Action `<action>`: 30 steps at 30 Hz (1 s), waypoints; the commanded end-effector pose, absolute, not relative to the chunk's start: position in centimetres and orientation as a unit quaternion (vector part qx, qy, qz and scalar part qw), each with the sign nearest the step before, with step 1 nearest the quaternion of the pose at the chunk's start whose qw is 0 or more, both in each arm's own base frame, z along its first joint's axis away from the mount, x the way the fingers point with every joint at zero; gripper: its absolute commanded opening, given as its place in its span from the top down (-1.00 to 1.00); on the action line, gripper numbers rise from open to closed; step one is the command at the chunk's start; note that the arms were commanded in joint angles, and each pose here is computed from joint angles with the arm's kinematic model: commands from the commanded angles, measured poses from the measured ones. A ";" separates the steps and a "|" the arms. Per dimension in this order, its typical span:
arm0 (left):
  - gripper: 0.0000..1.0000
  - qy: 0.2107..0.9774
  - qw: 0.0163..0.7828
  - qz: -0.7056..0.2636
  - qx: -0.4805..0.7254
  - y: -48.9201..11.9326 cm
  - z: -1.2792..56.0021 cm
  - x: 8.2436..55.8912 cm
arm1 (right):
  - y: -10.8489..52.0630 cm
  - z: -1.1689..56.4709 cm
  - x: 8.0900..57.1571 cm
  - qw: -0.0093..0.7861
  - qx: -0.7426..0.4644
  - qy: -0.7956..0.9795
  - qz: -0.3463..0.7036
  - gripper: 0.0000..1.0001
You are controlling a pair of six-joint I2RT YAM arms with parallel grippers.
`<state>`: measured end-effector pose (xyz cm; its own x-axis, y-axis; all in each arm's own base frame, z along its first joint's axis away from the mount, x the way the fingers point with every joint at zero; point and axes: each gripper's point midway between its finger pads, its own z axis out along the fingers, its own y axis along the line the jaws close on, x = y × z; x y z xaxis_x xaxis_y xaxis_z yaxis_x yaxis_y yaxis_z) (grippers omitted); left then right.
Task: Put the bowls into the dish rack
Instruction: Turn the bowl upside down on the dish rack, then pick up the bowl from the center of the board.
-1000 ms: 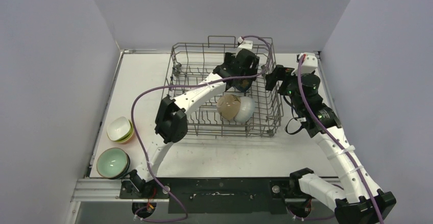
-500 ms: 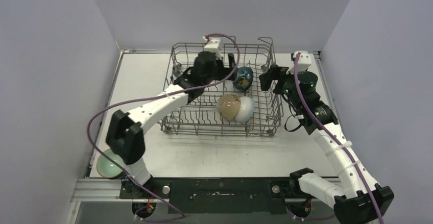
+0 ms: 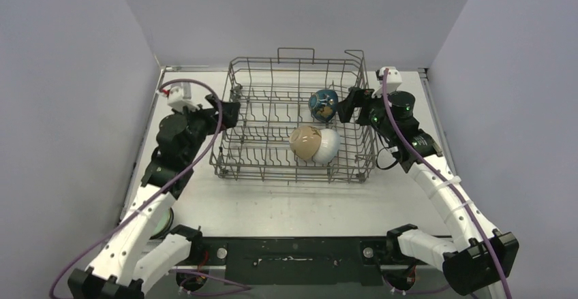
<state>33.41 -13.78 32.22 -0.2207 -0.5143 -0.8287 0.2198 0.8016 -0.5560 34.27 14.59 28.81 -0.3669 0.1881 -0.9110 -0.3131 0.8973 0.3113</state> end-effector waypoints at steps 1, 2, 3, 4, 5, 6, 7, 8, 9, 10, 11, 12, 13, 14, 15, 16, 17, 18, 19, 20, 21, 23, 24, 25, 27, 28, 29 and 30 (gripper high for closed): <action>-0.92 0.736 0.620 -0.191 -0.193 -7.4 28.8 30.3 | 15.5 29.7 34.8 0.575 -0.051 0.779 0.247 -0.80; -0.92 0.732 0.619 -0.170 -0.227 -5.9 28.0 29.8 | 15.6 29.7 34.8 0.574 -0.051 0.778 0.249 -0.80; -0.92 0.732 0.613 -0.146 -0.259 -4.4 26.8 29.4 | 15.7 29.5 34.8 0.573 -0.051 0.779 0.251 -0.80; -0.92 0.730 0.606 -0.121 -0.292 -2.7 25.8 29.0 | 15.8 29.5 34.8 0.571 -0.052 0.779 0.254 -0.80; -0.93 0.732 0.594 -0.098 -0.320 -1.4 24.7 28.6 | 15.9 29.4 34.8 0.570 -0.052 0.779 0.255 -0.80; -0.93 0.733 0.581 -0.076 -0.346 -0.1 23.7 28.3 | 15.9 29.4 34.8 0.570 -0.053 0.779 0.255 -0.80; -0.92 0.736 0.566 -0.060 -0.366 0.8 22.8 28.2 | 15.9 29.3 34.9 0.569 -0.053 0.780 0.255 -0.80; -0.93 0.740 0.550 -0.047 -0.385 1.6 21.8 28.2 | 16.0 29.3 34.8 0.569 -0.054 0.780 0.255 -0.80; -0.93 0.744 0.533 -0.038 -0.401 2.3 20.9 28.2 | 16.0 29.3 34.8 0.569 -0.055 0.780 0.255 -0.80; -0.93 0.747 0.512 -0.030 -0.423 2.9 19.8 28.3 | 16.0 29.3 34.8 0.569 -0.055 0.780 0.255 -0.80; -0.93 0.747 0.492 -0.023 -0.446 3.6 19.0 28.3 | 16.0 29.3 34.8 0.569 -0.055 0.780 0.255 -0.80; -0.92 0.752 0.467 -0.015 -0.466 4.1 17.9 28.3 | 16.0 29.3 34.8 0.568 -0.055 0.780 0.255 -0.80; -0.93 0.746 0.443 0.000 -0.498 5.3 16.9 28.0 | 16.0 29.3 34.8 0.568 -0.055 0.780 0.256 -0.80; -0.92 0.747 0.422 0.012 -0.514 6.0 16.1 27.7 | 16.1 29.2 34.8 0.567 -0.055 0.781 0.257 -0.80; -0.92 0.748 0.408 0.024 -0.523 6.5 15.4 27.6 | 16.1 29.2 34.8 0.566 -0.055 0.781 0.257 -0.80; -0.92 0.746 0.403 0.032 -0.529 6.9 14.9 27.5 | 16.1 29.1 34.8 0.566 -0.055 0.782 0.257 -0.80; -0.92 0.741 0.400 0.044 -0.537 7.4 14.5 27.3 | 16.2 29.0 34.8 0.565 -0.056 0.782 0.257 -0.80; -0.92 0.736 0.397 0.055 -0.545 8.0 14.2 27.1 | 16.2 29.0 34.9 0.564 -0.057 0.783 0.257 -0.80; -0.92 0.730 0.394 0.067 -0.555 8.5 13.9 26.7 | 16.2 29.0 34.9 0.564 -0.057 0.783 0.256 -0.80; -0.93 0.723 0.388 0.076 -0.566 8.9 13.5 26.3 | 16.2 29.0 34.9 0.565 -0.058 0.782 0.256 -0.80; -0.93 0.721 0.384 0.080 -0.572 9.2 13.2 26.1 | 16.2 29.0 34.9 0.564 -0.058 0.783 0.255 -0.80; -0.93 0.719 0.380 0.083 -0.576 9.6 12.8 26.0 | 16.2 28.9 35.0 0.564 -0.059 0.784 0.255 -0.80; -0.93 0.718 0.380 0.083 -0.577 9.7 12.7 26.0 | 16.2 28.8 35.1 0.563 -0.059 0.784 0.254 -0.80; -0.93 0.719 0.382 0.084 -0.574 9.8 12.6 26.2 | 16.2 28.7 35.1 0.563 -0.059 0.784 0.254 -0.80; -0.93 0.722 0.387 0.079 -0.568 9.8 12.4 26.7 | 16.3 28.6 35.1 0.561 -0.060 0.785 0.255 -0.80; -0.94 0.726 0.388 0.074 -0.562 9.7 12.3 27.1 | 16.4 28.6 35.2 0.561 -0.060 0.785 0.255 -0.80; -0.95 0.728 0.387 0.070 -0.562 9.7 12.0 27.4 | 16.4 28.6 35.2 0.562 -0.061 0.784 0.256 -0.80; -0.98 0.733 0.385 0.066 -0.557 9.6 11.8 27.8 | 16.5 28.6 35.2 0.561 -0.061 0.785 0.255 -0.80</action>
<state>26.10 9.24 11.70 -0.0926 -0.7694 -0.6320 -0.8862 0.3530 -0.2999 34.67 15.85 27.55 -0.4018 0.1775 -0.8984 -0.3544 0.8745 0.3312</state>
